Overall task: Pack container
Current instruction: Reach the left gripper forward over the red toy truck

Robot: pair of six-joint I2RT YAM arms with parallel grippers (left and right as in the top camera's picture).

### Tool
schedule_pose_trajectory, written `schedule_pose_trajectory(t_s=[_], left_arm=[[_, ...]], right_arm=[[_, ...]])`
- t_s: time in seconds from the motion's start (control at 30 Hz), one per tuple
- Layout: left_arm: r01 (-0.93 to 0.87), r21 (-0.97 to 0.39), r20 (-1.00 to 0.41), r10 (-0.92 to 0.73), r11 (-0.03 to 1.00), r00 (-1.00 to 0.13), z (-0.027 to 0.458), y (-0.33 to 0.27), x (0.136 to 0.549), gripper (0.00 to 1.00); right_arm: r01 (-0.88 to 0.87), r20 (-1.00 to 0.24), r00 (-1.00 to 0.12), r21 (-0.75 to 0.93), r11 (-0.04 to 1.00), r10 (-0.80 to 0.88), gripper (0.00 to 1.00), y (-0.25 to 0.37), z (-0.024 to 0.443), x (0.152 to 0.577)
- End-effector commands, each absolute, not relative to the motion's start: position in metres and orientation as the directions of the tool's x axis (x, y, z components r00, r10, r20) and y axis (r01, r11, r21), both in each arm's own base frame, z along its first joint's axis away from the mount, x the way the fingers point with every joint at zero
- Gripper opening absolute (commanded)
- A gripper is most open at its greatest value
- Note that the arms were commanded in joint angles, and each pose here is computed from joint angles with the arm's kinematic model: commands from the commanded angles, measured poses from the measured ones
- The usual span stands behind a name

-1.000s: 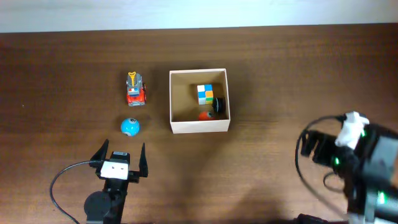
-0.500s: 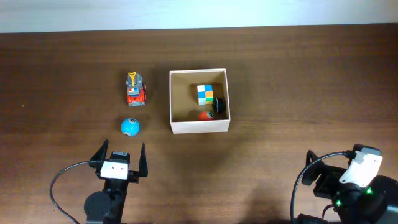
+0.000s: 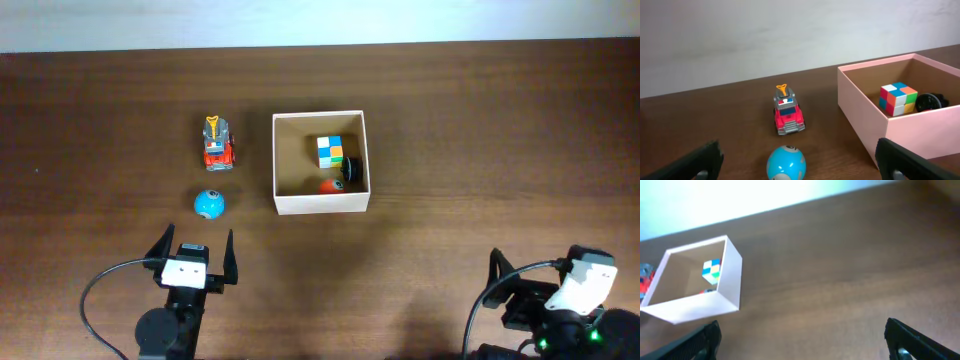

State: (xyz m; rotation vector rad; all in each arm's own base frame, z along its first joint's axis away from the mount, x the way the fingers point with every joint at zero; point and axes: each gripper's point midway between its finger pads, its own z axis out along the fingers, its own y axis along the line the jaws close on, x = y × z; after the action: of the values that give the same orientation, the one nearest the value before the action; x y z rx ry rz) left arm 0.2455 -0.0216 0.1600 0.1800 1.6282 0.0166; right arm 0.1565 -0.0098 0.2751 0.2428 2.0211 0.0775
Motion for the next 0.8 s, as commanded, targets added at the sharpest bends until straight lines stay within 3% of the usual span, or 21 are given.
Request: schedule_pose_trajectory(t_s=[0.0,0.5,0.67,0.77], left_arm=[[0.091,0.127,-0.991,0.131,0.988,-0.032,0.165,-0.019,0.246,0.99],[0.099,0.144,-0.957,0.113,0.985,0.267,0.239,-0.027,0.237,0.99],[0.105,0.148,-0.950,0.112,0.983,0.292,0.263,-0.028,0.231,0.99],[0.151,0.199,-0.956,0.158,0.968,0.247,0.283,-0.037,0.230,0.99]], right_arm=[[0.130,-0.897,-0.397,0.155,0.979,0.195,0.99,-0.009,0.285,0.156],[0.129,-0.899,-0.393,0.154,0.980,0.193,0.99,-0.009,0.286,0.156],[0.129,-0.899,-0.393,0.154,0.980,0.193,0.99,-0.009,0.286,0.156],[0.129,-0.899,-0.393,0.154,0.980,0.193,0.99,-0.009,0.286,0.156]])
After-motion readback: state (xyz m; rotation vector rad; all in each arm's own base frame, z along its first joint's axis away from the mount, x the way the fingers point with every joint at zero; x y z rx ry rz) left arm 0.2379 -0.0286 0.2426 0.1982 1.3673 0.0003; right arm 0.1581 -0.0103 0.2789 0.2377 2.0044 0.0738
